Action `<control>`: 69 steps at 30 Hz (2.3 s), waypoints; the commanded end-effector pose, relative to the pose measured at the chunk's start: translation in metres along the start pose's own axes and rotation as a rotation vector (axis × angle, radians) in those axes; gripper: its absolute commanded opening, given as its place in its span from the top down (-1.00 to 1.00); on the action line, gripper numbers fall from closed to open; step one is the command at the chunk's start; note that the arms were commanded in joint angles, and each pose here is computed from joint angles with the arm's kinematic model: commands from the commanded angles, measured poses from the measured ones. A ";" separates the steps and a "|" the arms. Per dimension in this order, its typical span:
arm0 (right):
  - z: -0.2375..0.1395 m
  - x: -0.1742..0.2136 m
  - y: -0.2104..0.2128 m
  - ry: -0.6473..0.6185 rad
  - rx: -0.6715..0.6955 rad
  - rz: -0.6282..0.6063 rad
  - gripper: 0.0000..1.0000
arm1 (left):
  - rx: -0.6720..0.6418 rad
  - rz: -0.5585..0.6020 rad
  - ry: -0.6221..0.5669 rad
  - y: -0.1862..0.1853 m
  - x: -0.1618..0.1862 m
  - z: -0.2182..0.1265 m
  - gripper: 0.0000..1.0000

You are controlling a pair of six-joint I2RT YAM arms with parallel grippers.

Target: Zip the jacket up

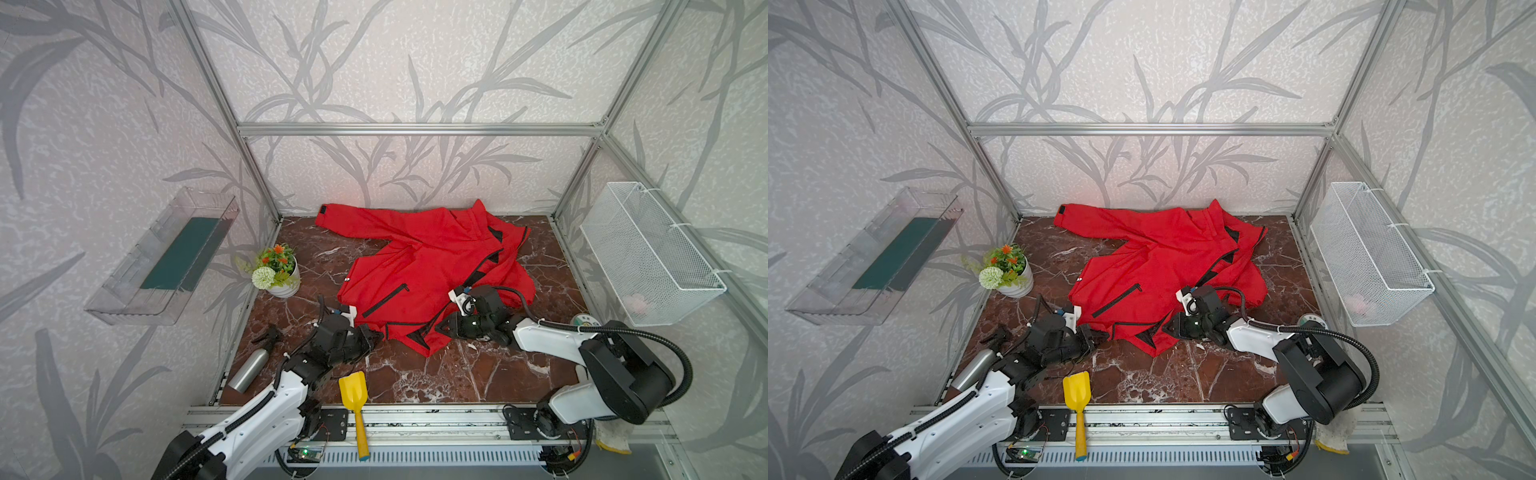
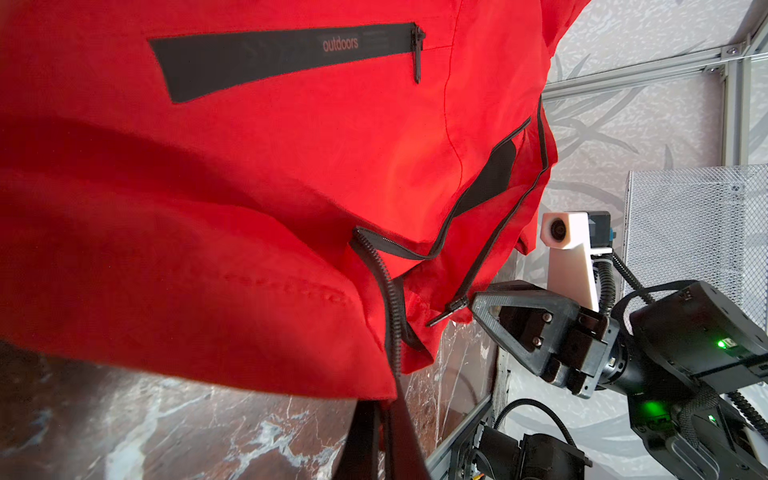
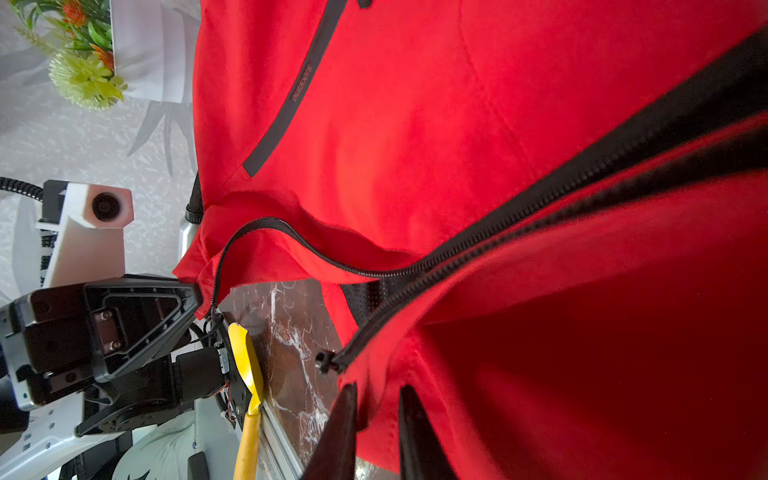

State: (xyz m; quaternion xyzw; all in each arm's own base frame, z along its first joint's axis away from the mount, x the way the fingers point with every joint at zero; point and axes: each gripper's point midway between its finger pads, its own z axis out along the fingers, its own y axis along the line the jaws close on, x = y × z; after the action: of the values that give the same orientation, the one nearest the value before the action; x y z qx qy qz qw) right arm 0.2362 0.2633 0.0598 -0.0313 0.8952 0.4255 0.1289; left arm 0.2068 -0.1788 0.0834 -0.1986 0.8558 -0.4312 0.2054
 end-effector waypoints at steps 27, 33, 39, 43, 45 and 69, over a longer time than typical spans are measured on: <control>0.017 0.007 -0.003 0.009 0.003 0.003 0.99 | 0.014 -0.007 -0.005 -0.001 -0.001 0.006 1.00; 0.010 0.010 -0.006 0.007 0.034 -0.001 1.00 | 0.020 -0.001 0.009 -0.004 0.001 0.009 1.00; 0.005 0.011 -0.008 0.015 0.065 -0.011 1.00 | 0.015 -0.005 0.021 -0.002 0.004 0.012 1.00; 0.004 0.011 -0.004 0.016 0.053 -0.011 1.00 | 0.016 -0.002 0.018 -0.003 0.004 0.013 1.00; 0.005 0.011 -0.001 0.025 0.036 -0.019 1.00 | 0.018 0.000 0.016 -0.004 0.003 0.013 1.00; -0.030 0.019 0.008 0.037 0.076 -0.008 1.00 | 0.070 0.029 -0.021 -0.034 -0.013 0.014 1.00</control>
State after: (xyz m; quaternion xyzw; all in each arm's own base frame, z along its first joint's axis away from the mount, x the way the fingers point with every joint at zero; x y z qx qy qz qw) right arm 0.2262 0.2706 0.0788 -0.0535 0.8956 0.4236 0.1252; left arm 0.2201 -0.1952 0.0870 -0.1902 0.8504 -0.4451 0.2063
